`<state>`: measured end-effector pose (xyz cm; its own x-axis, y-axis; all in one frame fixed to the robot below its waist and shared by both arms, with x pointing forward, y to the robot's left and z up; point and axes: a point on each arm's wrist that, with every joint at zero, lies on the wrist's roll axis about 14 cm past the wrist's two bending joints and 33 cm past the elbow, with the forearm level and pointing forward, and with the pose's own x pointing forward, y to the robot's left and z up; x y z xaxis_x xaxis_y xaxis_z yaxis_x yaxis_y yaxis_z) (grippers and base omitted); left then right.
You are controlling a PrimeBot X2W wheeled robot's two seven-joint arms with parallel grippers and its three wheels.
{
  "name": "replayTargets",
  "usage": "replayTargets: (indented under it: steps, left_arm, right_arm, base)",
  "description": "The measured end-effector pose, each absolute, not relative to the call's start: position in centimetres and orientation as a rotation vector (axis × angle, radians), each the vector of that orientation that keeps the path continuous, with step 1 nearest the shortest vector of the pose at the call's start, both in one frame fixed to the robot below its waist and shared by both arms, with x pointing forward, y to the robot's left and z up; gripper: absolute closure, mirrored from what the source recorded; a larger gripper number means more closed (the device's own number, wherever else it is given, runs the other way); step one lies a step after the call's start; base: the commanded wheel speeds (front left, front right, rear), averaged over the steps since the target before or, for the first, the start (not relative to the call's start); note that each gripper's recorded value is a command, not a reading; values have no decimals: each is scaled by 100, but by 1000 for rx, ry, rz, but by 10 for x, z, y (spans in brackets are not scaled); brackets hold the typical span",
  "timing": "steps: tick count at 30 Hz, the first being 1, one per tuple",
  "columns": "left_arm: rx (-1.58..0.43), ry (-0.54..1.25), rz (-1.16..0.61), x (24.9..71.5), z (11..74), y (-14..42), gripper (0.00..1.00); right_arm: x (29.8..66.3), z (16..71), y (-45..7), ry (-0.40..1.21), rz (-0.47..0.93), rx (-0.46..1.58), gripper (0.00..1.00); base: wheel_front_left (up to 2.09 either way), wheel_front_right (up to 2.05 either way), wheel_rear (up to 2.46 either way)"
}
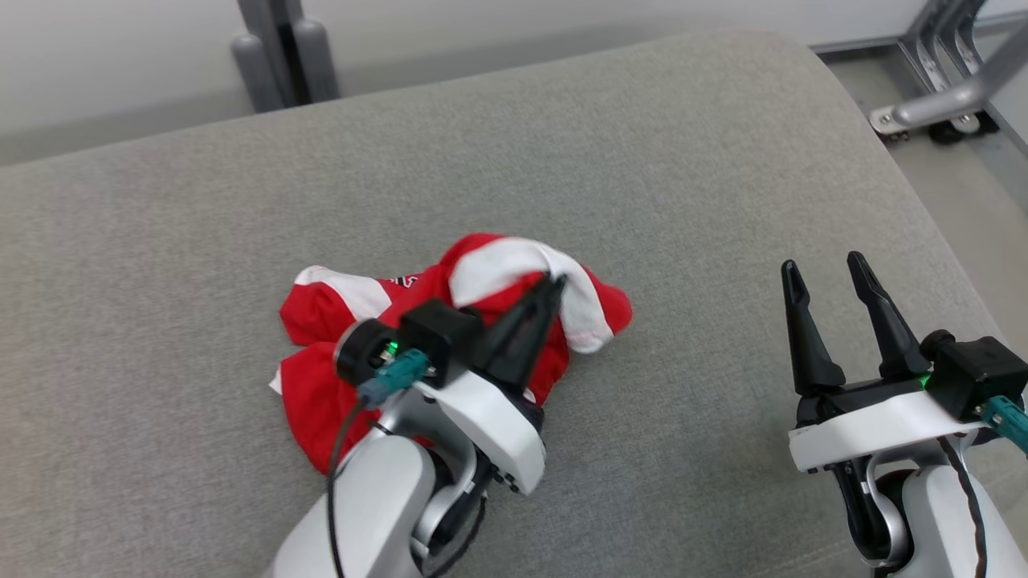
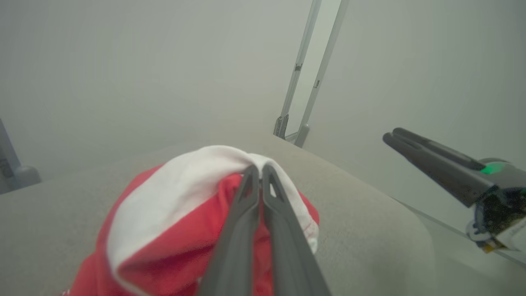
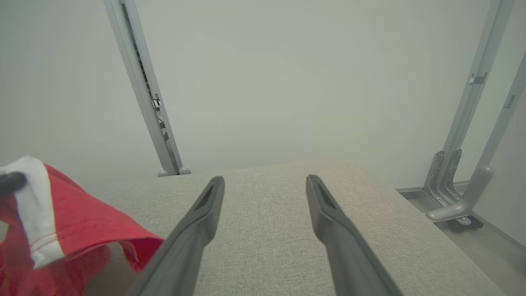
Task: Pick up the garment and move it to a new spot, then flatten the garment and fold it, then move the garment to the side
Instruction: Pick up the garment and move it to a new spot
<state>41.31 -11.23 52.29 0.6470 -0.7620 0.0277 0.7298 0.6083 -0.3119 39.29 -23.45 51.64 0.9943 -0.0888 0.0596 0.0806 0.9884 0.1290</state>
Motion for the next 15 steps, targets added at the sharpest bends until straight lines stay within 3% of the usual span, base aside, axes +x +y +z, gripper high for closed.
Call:
replayTargets:
  steps: [6, 7, 8, 9, 15]
  left_arm:
    - [-266, 308, -1007, 379, 461, -143, 100]
    - [-253, 318, -1023, 375, 457, -144, 77]
    - [-254, 318, -1042, 370, 457, -146, 30]
    - [-267, 313, -1060, 364, 460, -148, 0]
    - [-266, 276, -1099, 341, 469, -146, 0]
  right_arm:
    - [390, 499, -247, -23, -130, 126, 0]
    - [391, 499, -247, -23, -129, 128, 0]
    - [393, 498, -245, -22, -124, 132, 0]
    - [395, 497, -243, -20, -119, 135, 0]
    - [409, 498, -224, -31, -62, 154, 0]
  base:
    - [0, 0, 0]
    - [0, 0, 0]
    - [0, 0, 0]
    - [0, 0, 0]
    - [0, 0, 0]
